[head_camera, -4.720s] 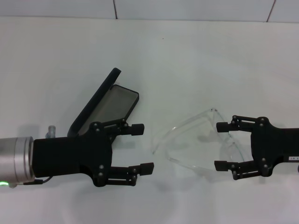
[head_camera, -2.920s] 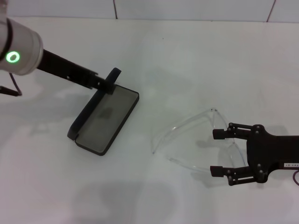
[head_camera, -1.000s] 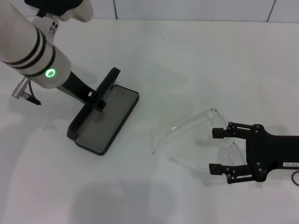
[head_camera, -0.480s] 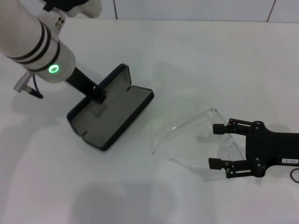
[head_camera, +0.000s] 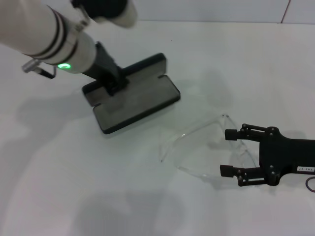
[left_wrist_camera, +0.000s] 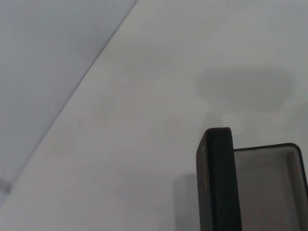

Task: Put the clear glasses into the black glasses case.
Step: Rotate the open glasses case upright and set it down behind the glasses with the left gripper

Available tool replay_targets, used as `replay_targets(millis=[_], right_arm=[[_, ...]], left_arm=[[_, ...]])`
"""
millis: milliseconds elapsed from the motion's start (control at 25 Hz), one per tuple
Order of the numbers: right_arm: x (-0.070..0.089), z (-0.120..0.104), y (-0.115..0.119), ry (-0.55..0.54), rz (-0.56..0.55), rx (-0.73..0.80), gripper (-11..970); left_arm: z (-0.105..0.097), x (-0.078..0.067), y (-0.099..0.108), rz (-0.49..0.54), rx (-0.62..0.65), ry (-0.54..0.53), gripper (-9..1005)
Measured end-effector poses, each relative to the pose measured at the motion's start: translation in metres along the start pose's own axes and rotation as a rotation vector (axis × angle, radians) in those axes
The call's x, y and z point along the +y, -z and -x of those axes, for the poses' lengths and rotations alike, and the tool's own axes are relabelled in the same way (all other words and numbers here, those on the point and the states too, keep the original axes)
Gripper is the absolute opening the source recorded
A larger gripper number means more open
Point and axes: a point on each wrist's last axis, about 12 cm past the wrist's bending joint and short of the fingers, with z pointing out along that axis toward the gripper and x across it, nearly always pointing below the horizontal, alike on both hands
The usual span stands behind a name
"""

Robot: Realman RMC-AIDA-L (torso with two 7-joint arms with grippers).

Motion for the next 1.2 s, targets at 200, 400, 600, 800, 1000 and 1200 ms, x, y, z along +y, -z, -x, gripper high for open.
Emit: replay_targets(millis=[200,400,600,800,1000,1200], right_arm=[[0.002,-0.004,0.000,-0.020,-0.013,-0.025,871],[0.003,-0.006,0.001,-0.030,-0.023,-0.045,871],[0.005,-0.008,0.001,-0.045,-0.025,-0.056,871],[0.005,-0.009,0.002,-0.048,-0.027,-0.057,871],[0.004,-0.008,0.002,-0.045,-0.027,-0.056,871],[0.004,-0.007,0.000,-0.042,-0.016,-0.057,870]], left_arm=[[0.016,-0.013,-0.005,0.012,-0.068,-0.241,229],[0.028,-0.013,-0.012,0.015,-0.092,-0.338,237],[0.031,-0.013,-0.020,0.005,-0.075,-0.364,246],[0.031,-0.015,-0.024,0.003,-0.075,-0.410,254],[0.030,-0.020,-0.030,0.000,-0.075,-0.439,262],[0.027,-0.018,-0.036,0.001,-0.069,-0.431,270]])
